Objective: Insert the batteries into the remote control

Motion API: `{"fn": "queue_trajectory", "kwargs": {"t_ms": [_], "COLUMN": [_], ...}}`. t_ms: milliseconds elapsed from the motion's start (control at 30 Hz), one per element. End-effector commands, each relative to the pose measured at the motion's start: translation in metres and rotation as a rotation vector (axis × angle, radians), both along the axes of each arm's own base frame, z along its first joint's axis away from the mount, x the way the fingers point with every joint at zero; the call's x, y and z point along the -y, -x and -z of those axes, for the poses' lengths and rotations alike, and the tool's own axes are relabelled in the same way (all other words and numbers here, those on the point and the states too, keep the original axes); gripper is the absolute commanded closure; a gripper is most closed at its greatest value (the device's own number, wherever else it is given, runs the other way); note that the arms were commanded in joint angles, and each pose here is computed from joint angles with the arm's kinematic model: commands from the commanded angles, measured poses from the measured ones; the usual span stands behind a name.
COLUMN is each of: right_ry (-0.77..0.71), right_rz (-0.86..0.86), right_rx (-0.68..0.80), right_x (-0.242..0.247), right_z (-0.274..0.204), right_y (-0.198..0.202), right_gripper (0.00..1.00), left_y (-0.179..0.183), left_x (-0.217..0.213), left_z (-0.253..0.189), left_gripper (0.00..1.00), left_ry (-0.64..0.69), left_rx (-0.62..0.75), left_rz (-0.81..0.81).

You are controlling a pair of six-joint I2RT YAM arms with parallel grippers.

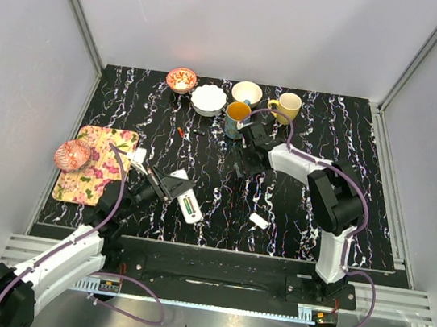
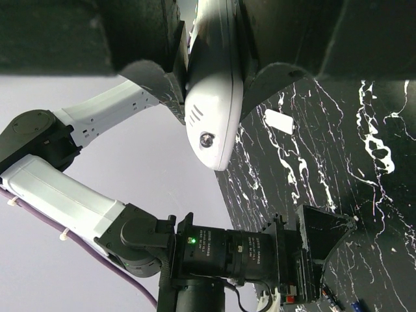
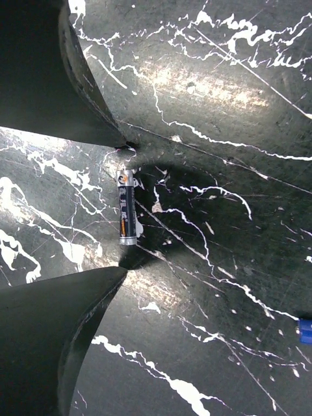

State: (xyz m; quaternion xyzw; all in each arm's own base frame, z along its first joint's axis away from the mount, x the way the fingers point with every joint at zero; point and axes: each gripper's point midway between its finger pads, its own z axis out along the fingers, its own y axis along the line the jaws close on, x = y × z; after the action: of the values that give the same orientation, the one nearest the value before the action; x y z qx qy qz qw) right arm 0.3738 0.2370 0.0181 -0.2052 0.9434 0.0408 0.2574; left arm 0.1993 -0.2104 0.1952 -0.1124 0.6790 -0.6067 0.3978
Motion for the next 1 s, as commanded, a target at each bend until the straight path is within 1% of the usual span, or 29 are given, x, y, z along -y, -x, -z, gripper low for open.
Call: {"fn": "queue_trajectory", "kwargs": {"t_ms": [0, 233, 267, 400, 700, 833, 967], "right_ry": [0.03, 0.039, 0.038, 0.036, 0.029, 0.029, 0.029], "right_rz": [-0.025, -0.039, -0.04, -0.036, -0.023, -0.025, -0.024], "right_rx": [0.016, 0.001, 0.0, -0.011, -0.032, -0.046, -0.055], "right_x": [-0.003, -0.004, -0.005, -0.004, -0.001, 0.002, 0.005], "right_z": [0.0, 0.007, 0.007, 0.009, 0.012, 0.015, 0.017], "right_y": [-0.009, -0.01, -0.01, -0.007, 0.002, 0.009, 0.014], "right_gripper": [0.21, 0.26, 0.28, 0.34, 0.33, 0.36, 0.42], "left_y": [-0.004, -0.004, -0.004, -0.004, -0.004, -0.004, -0.003], "left_x": [0.001, 0.002, 0.002, 0.002, 0.002, 0.003, 0.003], "left_z": [-0.032, -0.029, -0.028, -0.028, -0.027, -0.025, -0.025], "left_gripper": [1.0, 1.0, 1.0, 1.0, 1.0, 1.0, 1.0], "left_ry": [0.039, 0.037, 0.037, 0.037, 0.038, 0.04, 0.042], "left_rx": [0.099, 0.092, 0.092, 0.091, 0.091, 0.085, 0.087], "left_rz": [-0.008, -0.003, -0.003, -0.002, 0.0, 0.004, 0.005]}}
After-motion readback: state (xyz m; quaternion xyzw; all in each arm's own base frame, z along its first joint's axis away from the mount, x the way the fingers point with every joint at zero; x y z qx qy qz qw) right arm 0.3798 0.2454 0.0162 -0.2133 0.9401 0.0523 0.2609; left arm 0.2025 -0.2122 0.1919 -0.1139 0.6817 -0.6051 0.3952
